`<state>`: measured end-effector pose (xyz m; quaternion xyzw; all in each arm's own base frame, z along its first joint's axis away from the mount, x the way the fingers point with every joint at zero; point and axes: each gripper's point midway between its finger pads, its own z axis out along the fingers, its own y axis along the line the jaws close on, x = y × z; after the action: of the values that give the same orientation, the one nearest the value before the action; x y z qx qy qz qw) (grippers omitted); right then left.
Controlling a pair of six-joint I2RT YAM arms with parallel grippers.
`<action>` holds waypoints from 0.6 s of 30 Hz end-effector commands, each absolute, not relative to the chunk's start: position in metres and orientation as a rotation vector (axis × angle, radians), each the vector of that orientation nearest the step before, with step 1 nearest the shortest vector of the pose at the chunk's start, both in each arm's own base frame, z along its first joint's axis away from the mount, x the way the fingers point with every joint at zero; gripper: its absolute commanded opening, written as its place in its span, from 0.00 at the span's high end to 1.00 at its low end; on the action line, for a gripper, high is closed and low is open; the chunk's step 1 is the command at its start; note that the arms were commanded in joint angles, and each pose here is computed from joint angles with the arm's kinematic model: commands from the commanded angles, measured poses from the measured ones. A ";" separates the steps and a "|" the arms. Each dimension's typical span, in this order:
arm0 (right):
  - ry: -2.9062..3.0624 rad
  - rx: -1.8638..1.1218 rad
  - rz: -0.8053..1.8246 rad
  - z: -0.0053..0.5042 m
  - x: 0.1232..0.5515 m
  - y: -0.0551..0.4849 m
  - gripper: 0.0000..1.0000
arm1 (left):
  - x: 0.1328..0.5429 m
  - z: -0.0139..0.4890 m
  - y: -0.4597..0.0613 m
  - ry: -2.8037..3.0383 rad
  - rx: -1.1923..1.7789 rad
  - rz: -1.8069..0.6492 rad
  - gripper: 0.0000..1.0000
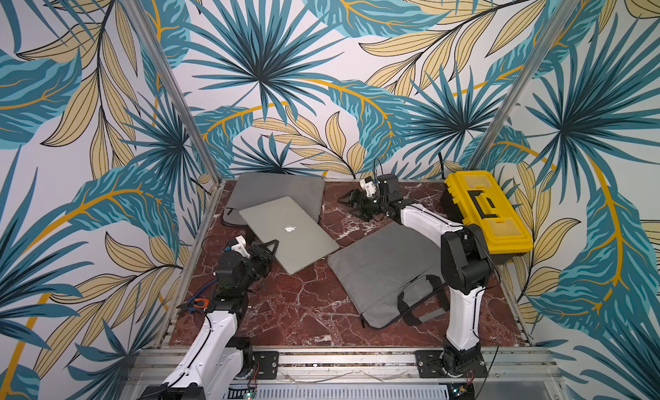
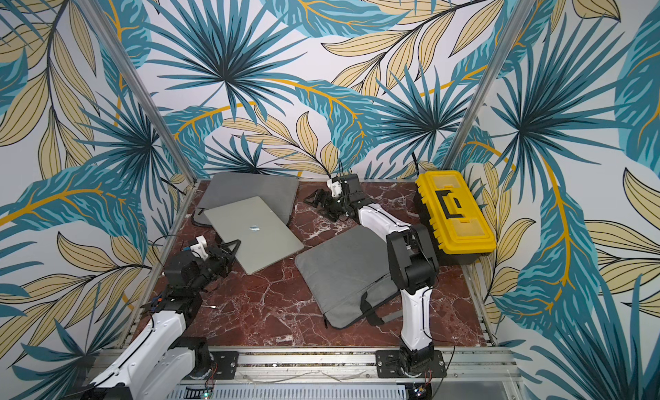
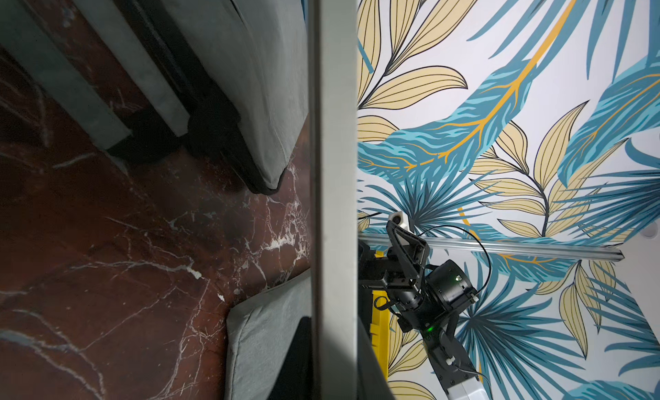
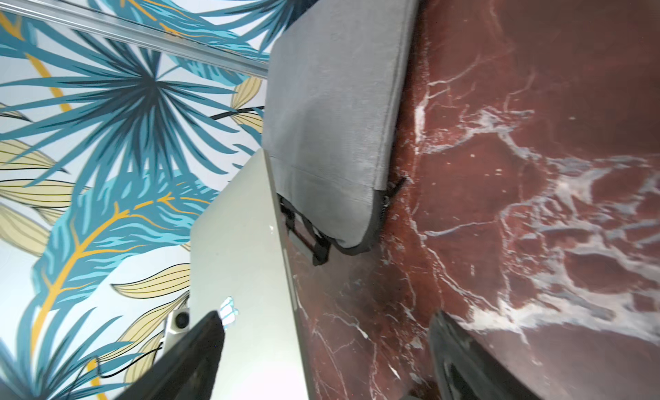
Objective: Open the zippered laptop bag and take out the laptop
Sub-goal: Place the laptop at the center of the board.
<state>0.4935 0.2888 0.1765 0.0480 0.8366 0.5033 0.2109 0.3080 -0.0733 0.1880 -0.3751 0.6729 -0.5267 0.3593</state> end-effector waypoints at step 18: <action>2.233 0.048 1.760 0.180 0.443 0.340 0.23 | 0.289 0.298 -0.079 1.474 -0.596 -1.489 1.00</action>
<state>0.4537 0.3286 0.1687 0.0344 0.7927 0.5894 0.1517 0.2966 -0.0791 0.2153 -0.3367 0.6593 -0.5643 0.3653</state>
